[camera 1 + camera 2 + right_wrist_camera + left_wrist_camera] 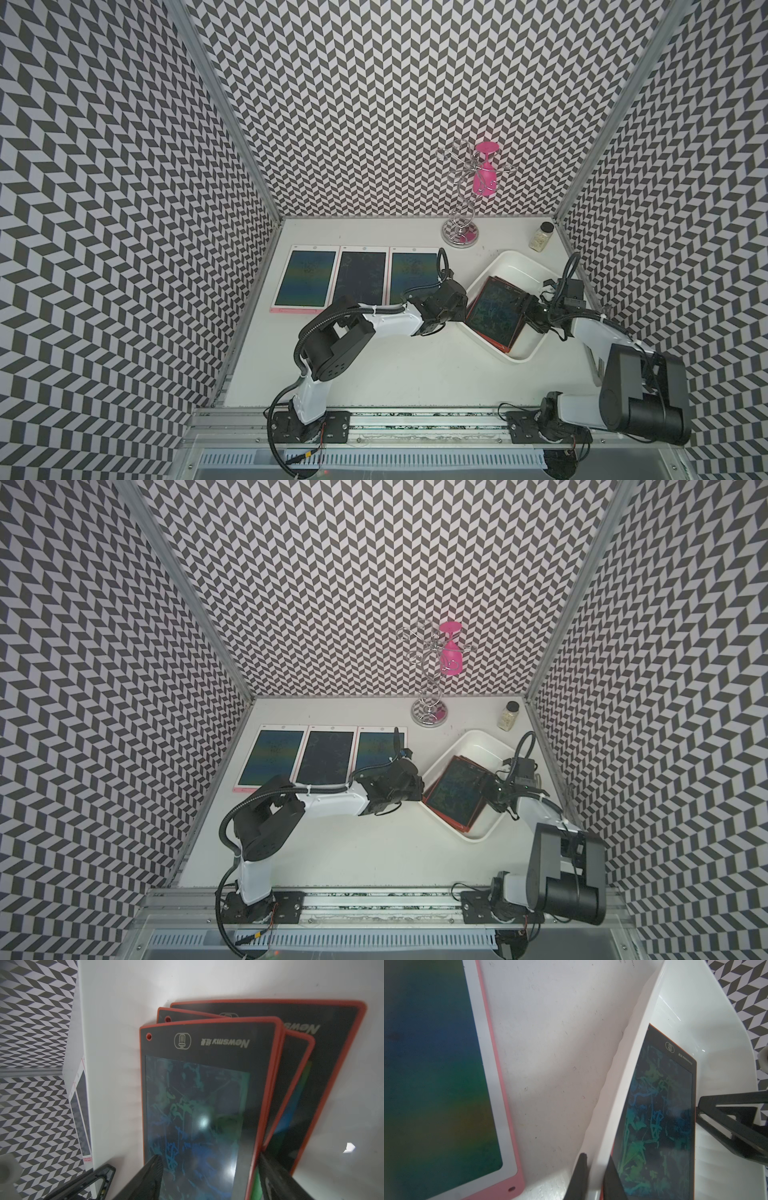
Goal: Take out the writing tablet from the storage box
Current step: Pick up the writing tablet from the storage box.
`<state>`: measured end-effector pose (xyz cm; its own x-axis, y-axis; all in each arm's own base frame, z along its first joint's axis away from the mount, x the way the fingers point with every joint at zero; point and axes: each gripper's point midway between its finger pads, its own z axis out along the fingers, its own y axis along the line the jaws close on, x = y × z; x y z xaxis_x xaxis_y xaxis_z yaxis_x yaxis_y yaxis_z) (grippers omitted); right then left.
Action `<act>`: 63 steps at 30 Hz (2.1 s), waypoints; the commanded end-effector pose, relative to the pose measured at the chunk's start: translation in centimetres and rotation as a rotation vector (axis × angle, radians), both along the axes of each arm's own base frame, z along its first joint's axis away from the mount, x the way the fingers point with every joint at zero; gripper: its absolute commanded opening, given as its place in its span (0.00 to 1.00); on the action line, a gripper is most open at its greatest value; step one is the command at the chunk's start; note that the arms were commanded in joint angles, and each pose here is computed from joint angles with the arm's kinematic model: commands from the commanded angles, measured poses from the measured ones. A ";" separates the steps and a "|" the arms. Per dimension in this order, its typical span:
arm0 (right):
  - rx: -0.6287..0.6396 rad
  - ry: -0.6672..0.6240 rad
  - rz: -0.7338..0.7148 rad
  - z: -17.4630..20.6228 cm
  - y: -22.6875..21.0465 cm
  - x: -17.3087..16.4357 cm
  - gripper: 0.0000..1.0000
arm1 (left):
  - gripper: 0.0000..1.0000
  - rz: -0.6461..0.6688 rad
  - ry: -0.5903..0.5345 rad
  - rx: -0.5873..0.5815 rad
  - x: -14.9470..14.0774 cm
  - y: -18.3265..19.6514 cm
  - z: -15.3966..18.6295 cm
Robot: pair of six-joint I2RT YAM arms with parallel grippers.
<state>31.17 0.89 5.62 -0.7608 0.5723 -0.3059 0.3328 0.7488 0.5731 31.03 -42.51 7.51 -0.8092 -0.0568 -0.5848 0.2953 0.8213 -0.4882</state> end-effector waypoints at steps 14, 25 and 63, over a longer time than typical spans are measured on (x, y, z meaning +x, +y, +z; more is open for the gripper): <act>0.080 -0.028 0.057 1.2 1.5 -0.1 0.73 | 0.00 -0.003 0.026 -0.034 -0.3 -1.4 -0.1; 0.090 -0.049 0.066 2.1 1.7 0.1 0.73 | 0.00 -0.009 0.030 -0.032 -0.3 -1.5 -0.4; 0.191 -0.137 0.121 2.3 2.6 3.8 0.58 | 0.00 -0.059 0.065 -0.045 -1.1 -3.0 -0.4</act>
<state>32.84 3.66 6.37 -0.8020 0.5526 -0.2268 0.2388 0.6446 0.7263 31.57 -43.87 7.52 -0.8132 -0.0577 -0.5791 0.2984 0.8130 -0.5001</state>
